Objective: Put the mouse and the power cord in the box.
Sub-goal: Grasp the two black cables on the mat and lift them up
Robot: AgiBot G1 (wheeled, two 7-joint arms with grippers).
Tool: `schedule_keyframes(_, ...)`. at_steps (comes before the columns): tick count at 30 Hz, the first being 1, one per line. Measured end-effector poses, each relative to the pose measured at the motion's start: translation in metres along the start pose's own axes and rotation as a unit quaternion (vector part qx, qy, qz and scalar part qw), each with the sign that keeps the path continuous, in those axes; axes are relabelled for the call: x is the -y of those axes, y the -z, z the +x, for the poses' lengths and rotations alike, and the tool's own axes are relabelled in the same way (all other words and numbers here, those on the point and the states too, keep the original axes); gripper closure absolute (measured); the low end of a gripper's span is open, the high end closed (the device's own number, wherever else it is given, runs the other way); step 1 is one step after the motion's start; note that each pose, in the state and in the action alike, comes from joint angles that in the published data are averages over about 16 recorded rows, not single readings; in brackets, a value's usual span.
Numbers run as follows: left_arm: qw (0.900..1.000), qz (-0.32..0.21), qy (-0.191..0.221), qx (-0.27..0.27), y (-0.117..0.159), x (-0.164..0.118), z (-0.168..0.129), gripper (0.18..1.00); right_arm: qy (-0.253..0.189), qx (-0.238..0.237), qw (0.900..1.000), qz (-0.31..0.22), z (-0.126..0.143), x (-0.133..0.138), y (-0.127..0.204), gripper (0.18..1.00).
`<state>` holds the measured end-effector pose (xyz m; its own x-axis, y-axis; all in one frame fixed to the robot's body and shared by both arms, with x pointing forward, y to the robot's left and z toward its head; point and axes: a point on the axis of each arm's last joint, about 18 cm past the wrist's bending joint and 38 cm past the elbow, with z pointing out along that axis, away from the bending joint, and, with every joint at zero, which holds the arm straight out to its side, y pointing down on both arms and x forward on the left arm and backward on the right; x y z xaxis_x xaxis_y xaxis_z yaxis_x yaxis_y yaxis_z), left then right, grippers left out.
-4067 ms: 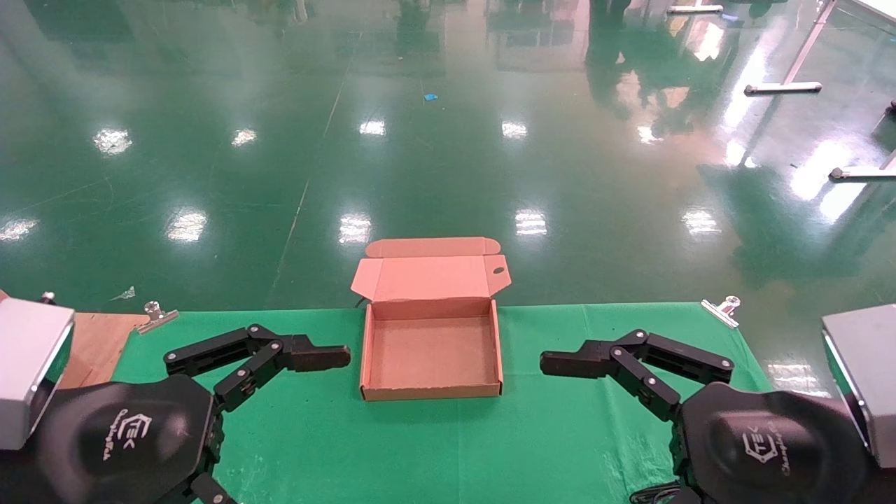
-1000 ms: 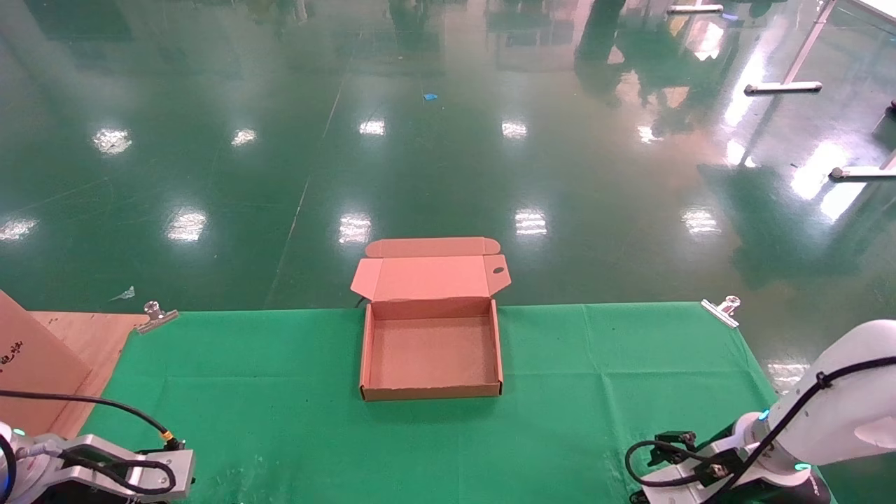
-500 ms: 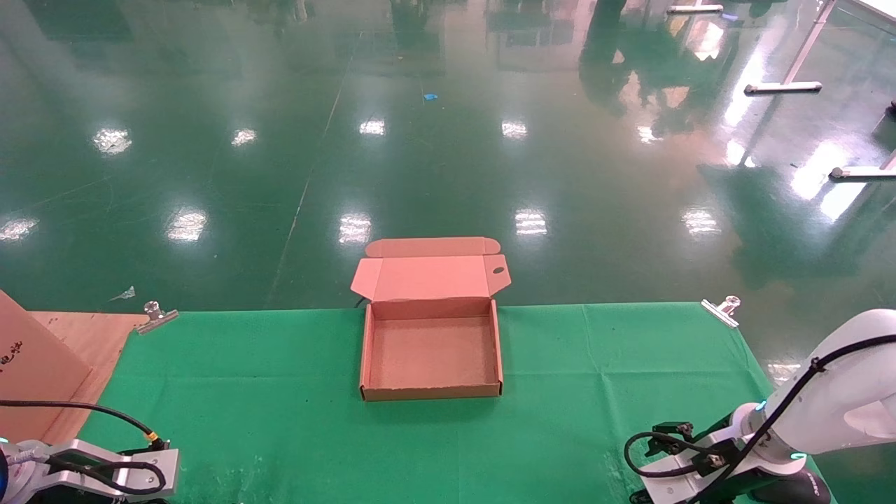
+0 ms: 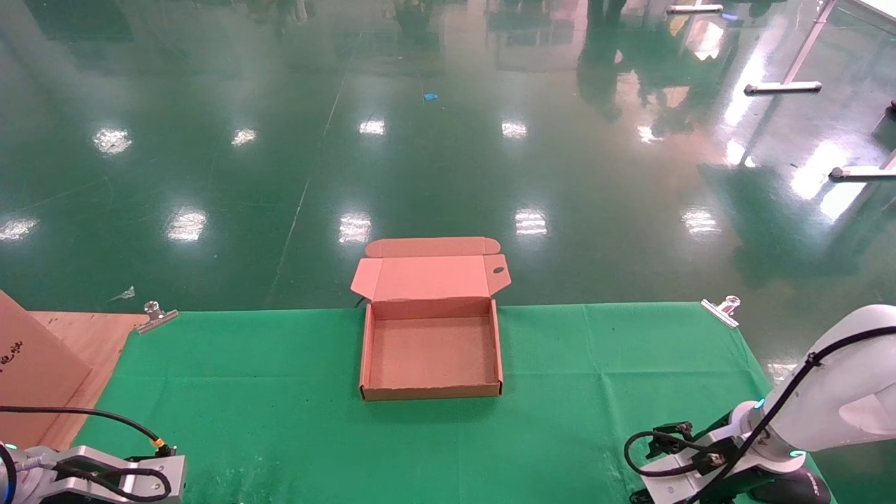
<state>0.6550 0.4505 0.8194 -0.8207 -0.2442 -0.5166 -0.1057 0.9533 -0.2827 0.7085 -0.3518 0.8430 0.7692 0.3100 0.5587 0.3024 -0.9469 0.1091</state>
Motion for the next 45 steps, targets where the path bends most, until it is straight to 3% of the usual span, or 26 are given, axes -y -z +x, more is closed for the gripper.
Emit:
schedule_keyframes(9, 1.0000, 0.000, 0.003, -0.002, 0.000, -0.001, 0.002, 0.341, 0.001, 0.003, 1.000, 0.000, 0.000, 0.002, -0.002, 0.317)
schedule_keyframes(30, 0.9999, -0.003, -0.001, -0.011, -0.005, -0.002, 0.007, 0.783, 0.004, -0.001, 1.000, 0.006, 0.006, 0.000, 0.011, 0.787)
schedule_keyframes(37, 0.9998, 0.014, -0.009, -0.014, 0.014, 0.006, -0.001, 0.848, 0.002, -0.012, 1.000, 0.017, 0.015, -0.003, 0.029, 0.894)
schedule_keyframes(45, 0.9978, 0.045, -0.048, -0.009, 0.062, 0.036, -0.026, 0.859, -0.002, -0.049, 0.998, 0.046, 0.042, -0.002, 0.075, 0.942)
